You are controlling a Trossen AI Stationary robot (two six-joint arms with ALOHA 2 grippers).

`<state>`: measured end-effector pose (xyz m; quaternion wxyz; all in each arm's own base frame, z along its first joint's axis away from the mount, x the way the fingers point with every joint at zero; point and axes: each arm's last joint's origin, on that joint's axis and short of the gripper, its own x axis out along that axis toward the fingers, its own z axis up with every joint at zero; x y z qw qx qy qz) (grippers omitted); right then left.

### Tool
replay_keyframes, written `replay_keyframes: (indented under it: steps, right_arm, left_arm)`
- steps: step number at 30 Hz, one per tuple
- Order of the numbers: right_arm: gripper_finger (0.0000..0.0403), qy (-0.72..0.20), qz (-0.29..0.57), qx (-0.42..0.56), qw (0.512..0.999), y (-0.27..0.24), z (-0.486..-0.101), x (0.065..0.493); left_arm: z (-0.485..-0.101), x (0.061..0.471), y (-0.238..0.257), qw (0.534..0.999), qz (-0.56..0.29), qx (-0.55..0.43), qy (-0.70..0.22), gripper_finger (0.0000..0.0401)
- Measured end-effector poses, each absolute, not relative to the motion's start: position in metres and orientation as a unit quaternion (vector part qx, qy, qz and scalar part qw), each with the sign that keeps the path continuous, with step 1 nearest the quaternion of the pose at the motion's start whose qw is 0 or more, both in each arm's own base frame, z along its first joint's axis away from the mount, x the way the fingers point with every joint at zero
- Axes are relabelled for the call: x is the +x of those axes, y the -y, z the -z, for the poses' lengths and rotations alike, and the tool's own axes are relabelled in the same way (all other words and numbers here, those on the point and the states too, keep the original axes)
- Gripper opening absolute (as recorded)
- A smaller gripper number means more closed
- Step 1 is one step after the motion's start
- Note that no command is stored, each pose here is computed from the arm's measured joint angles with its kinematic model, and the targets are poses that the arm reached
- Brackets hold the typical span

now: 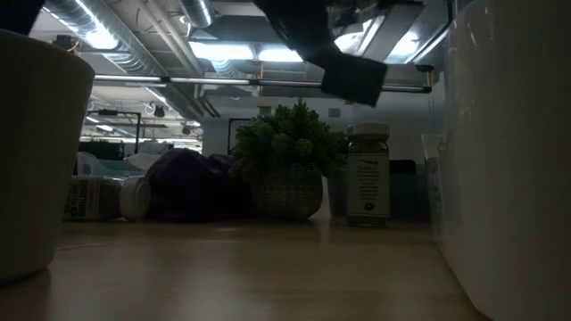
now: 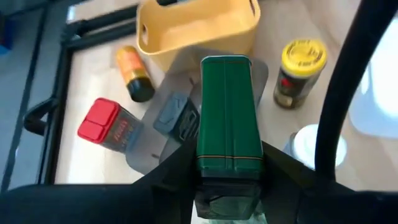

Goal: Sort spices by type
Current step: Put the green seasoning can into the black bin

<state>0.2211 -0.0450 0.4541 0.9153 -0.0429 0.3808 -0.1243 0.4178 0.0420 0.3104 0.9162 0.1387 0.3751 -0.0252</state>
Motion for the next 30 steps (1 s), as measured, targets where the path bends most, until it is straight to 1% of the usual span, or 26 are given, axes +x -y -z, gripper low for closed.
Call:
replay_keyframes:
  steps: [5,11,16,21,24,30]
  right_arm:
    - [0.0285,-0.381,0.149,-0.028,0.912,0.044,-0.455,0.209]
    - [0.0285,-0.391,0.183,-0.019,0.902,0.042,-0.436,0.193]
    - [0.0285,-0.383,0.195,0.000,0.903,0.041,-0.415,0.182]
    - [0.0285,-0.382,0.197,0.017,0.902,0.039,-0.392,0.177]
    - [0.0285,-0.382,0.196,0.029,0.903,0.040,-0.377,0.179]
    - [0.0285,-0.389,0.182,0.038,0.902,0.041,-0.350,0.191]
  left_arm:
    - [-0.301,0.444,-0.045,0.884,0.059,0.180,-0.427,0.0119]
    - [-0.290,0.465,-0.048,0.836,0.063,0.261,-0.478,0.0119]
    - [-0.275,0.470,-0.052,0.788,0.056,0.327,-0.518,0.0119]
    - [-0.267,0.471,-0.054,0.761,0.048,0.361,-0.536,0.0119]
    - [-0.262,0.473,-0.053,0.752,0.059,0.372,-0.541,0.0119]
    - [-0.239,0.481,-0.040,0.706,0.101,0.427,-0.555,0.0119]
